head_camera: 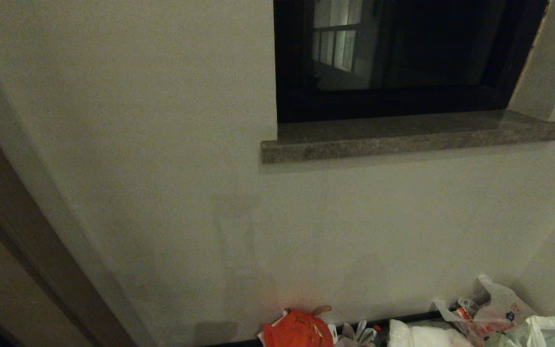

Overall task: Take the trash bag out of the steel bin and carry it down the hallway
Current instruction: Put the trash bag at the door

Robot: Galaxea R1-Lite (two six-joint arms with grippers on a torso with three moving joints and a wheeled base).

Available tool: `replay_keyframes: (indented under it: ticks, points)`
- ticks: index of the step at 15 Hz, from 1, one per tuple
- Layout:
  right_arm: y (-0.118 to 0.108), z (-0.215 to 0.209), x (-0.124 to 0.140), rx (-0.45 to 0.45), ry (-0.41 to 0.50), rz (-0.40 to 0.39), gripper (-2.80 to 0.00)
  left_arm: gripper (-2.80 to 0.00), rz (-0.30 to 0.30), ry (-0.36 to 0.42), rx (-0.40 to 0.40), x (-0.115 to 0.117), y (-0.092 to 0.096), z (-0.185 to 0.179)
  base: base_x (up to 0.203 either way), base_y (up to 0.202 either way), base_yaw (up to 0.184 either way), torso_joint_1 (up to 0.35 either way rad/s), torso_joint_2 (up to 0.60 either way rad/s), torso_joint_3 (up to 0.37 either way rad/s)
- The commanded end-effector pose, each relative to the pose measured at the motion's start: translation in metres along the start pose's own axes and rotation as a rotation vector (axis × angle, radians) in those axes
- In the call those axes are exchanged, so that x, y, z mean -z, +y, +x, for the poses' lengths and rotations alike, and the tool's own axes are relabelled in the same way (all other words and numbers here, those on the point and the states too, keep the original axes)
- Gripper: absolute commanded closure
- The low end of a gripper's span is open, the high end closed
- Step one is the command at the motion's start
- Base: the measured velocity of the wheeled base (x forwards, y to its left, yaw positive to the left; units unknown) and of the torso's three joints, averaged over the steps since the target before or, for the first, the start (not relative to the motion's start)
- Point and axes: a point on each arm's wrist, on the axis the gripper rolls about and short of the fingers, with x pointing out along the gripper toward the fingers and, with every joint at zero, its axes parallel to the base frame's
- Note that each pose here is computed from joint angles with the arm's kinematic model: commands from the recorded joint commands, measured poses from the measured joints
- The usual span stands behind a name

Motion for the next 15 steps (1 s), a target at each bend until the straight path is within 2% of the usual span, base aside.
replay_keyframes:
  ticks: [1,15]
  points:
    - [0.0000,0.0000,-0.0001,0.001,0.001,0.000,0.00,0.00,0.000,0.002,0.000,0.0004,0.0000,0.0001,0.000,0.000,0.000,0.000,0.00,0.000]
    - [0.0000,0.0000,-0.0001,0.002,0.001,0.000,0.00,0.00,0.000,0.002,-0.001,0.0003,0.0000,0.0000,0.000,0.000,0.000,0.000,0.00,0.000]
